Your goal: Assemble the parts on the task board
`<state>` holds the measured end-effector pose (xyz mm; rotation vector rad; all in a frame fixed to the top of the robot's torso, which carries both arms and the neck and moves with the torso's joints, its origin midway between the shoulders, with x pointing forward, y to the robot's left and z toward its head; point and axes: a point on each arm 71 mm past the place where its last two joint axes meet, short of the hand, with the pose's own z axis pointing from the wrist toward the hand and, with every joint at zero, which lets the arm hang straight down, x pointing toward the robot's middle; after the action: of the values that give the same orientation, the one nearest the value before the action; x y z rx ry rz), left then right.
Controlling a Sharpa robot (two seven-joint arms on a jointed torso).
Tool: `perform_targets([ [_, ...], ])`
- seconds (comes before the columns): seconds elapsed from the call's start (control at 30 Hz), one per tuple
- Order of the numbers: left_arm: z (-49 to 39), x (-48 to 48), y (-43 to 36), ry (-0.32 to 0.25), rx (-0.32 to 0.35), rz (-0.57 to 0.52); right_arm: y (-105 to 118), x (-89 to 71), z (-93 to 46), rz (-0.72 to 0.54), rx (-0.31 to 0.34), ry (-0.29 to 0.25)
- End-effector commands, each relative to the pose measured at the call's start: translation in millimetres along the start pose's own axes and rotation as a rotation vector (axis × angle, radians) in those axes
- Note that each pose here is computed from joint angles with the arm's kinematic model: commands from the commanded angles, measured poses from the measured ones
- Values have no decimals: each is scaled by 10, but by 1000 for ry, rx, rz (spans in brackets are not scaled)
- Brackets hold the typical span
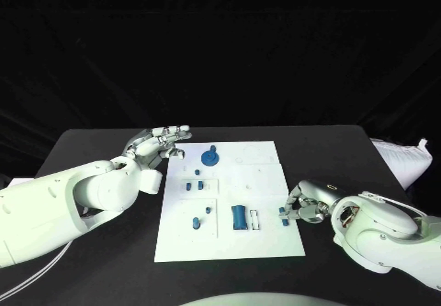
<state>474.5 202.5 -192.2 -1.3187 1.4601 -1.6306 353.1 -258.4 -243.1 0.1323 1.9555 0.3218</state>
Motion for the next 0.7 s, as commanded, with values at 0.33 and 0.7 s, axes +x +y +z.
perform_targets([
  [0.33,0,19,-1,18,3,-10,28,111,54,-120,-7,62],
  [0.7,0,18,-1,19,3,-10,137,247,97,-335,-63,83],
])
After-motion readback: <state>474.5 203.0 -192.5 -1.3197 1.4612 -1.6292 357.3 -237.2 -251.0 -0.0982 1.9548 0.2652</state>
